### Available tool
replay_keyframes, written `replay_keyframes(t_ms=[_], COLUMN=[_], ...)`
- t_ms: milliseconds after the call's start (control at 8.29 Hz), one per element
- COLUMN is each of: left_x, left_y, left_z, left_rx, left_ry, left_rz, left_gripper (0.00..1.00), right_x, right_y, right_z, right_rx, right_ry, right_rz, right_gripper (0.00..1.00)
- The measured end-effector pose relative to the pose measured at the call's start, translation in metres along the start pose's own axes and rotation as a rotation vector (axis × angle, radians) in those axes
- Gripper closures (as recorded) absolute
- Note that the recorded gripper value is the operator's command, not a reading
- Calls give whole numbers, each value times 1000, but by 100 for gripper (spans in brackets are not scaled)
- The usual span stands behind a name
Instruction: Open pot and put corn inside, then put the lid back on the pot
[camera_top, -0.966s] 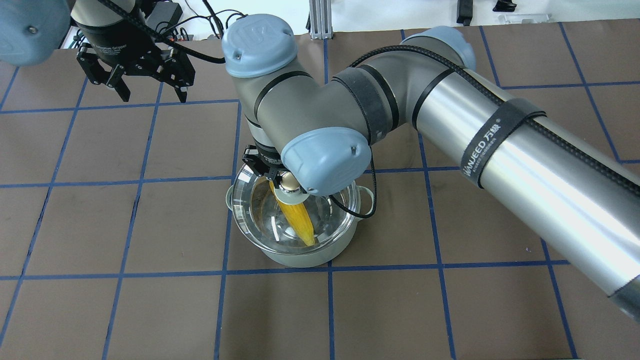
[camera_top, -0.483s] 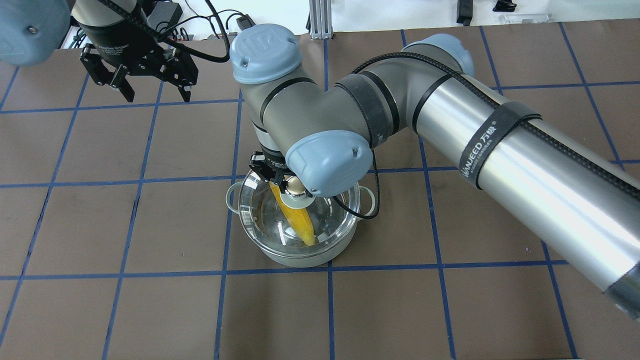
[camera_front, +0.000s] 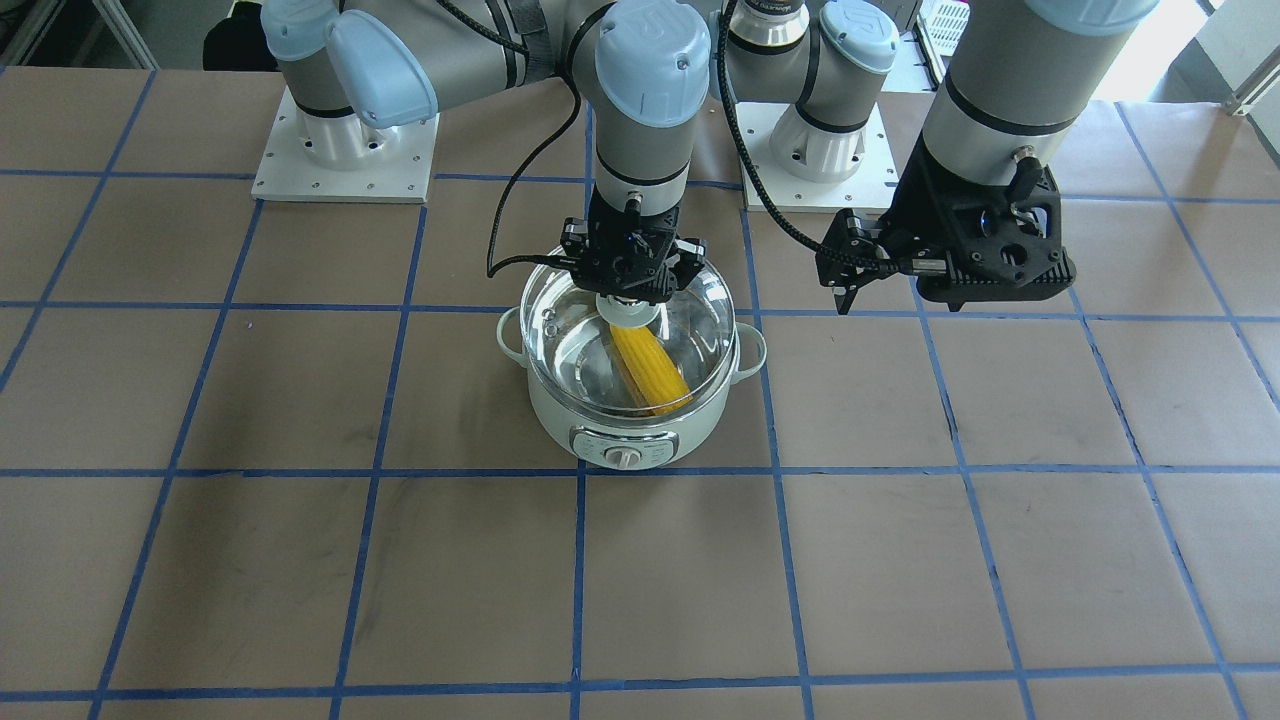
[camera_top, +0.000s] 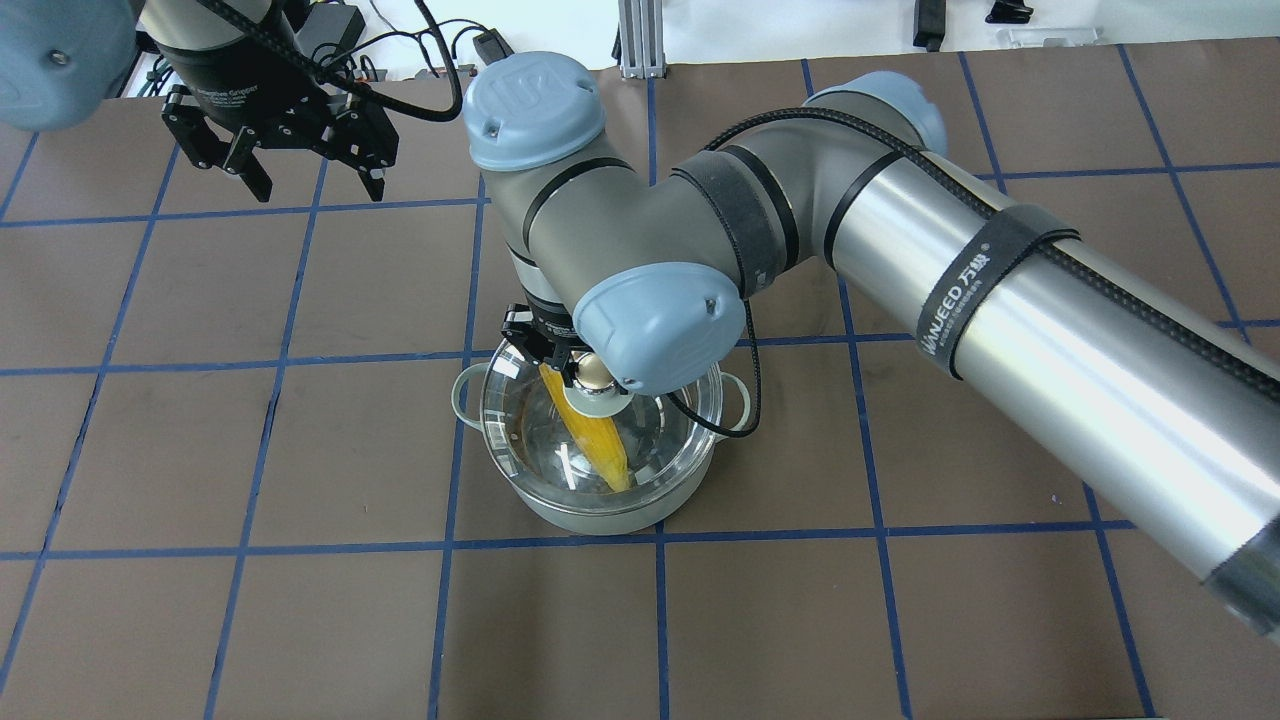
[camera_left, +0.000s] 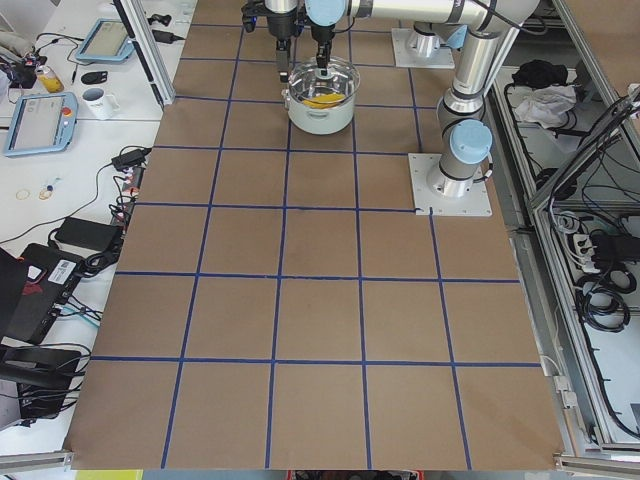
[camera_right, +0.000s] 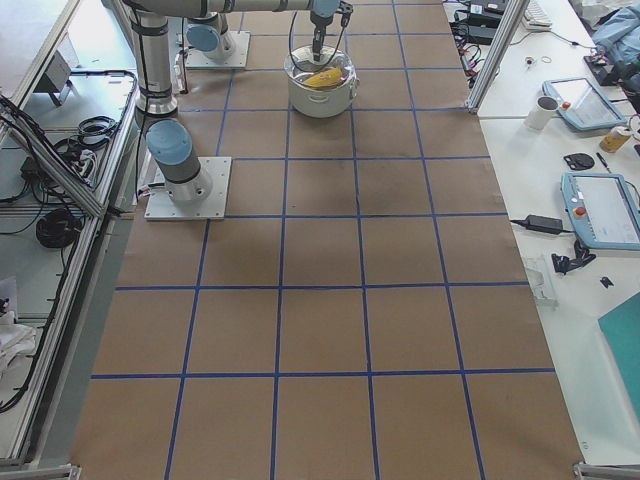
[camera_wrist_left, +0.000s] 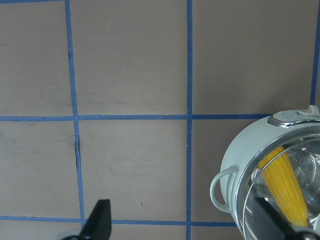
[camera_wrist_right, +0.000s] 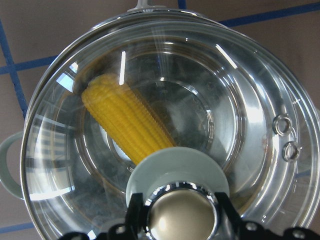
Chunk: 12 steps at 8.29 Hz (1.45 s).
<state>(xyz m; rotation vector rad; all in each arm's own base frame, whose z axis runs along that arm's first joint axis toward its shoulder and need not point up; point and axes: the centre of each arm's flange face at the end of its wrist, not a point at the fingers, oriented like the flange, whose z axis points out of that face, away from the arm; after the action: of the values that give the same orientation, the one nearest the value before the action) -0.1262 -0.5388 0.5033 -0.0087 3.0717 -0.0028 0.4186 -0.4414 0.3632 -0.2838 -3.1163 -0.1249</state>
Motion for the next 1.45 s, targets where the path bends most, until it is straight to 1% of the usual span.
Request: replay_keyframes(t_ms=[724, 1448], left_x=[-1, 0], left_y=[0, 1], left_z=[-1, 0], left_rx=[2, -1], left_ry=[4, 5], left_rz=[-3, -1], left_gripper=[0, 0], right_x=[-6, -6], right_y=[-8, -8], right_z=[8, 11], right_rx=[24, 21], right_ry=[-19, -16], right_rz=[1, -2], right_gripper=[66, 65])
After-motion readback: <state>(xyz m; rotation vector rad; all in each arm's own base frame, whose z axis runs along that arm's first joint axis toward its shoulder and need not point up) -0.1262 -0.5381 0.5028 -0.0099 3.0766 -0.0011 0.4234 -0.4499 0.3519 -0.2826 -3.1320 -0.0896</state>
